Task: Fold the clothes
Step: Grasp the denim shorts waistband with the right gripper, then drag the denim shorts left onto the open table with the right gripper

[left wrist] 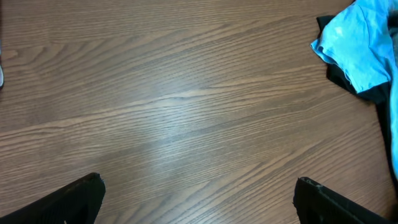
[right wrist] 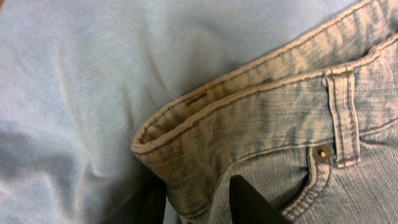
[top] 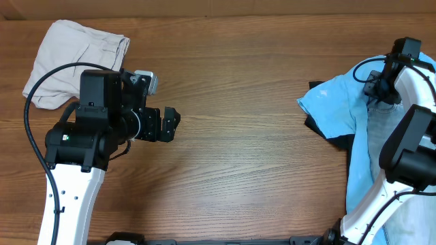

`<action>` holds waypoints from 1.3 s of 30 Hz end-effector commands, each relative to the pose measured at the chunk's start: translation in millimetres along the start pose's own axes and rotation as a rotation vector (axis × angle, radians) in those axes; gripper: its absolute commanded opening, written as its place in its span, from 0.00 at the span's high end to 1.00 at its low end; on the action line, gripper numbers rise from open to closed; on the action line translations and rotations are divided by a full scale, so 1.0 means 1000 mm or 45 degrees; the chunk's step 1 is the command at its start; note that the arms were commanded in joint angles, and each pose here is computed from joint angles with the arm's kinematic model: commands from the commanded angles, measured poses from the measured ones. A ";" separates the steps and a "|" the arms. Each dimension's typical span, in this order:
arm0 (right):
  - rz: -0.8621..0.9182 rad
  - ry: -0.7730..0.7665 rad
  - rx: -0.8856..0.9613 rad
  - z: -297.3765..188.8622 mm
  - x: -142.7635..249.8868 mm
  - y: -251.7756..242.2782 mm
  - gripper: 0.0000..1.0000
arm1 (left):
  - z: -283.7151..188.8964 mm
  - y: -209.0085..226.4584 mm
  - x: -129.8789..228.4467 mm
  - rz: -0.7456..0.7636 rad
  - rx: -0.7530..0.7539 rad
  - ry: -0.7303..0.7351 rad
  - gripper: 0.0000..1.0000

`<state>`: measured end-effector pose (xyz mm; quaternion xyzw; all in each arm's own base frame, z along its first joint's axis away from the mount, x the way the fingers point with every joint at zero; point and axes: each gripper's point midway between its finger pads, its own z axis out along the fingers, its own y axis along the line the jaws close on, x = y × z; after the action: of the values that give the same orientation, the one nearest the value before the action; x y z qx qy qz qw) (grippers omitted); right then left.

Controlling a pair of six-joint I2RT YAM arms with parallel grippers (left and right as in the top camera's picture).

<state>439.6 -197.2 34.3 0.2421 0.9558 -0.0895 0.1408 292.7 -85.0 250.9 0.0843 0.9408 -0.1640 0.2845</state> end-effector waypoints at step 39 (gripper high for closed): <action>-0.019 -0.544 -0.483 -0.312 -0.080 0.043 0.96 | -0.023 0.008 -0.022 -0.152 -0.054 -0.091 0.00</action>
<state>453.4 -195.7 233.5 0.2913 0.9234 -0.0207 0.2489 292.4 -82.0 256.5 0.0528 0.9423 -0.1737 0.2812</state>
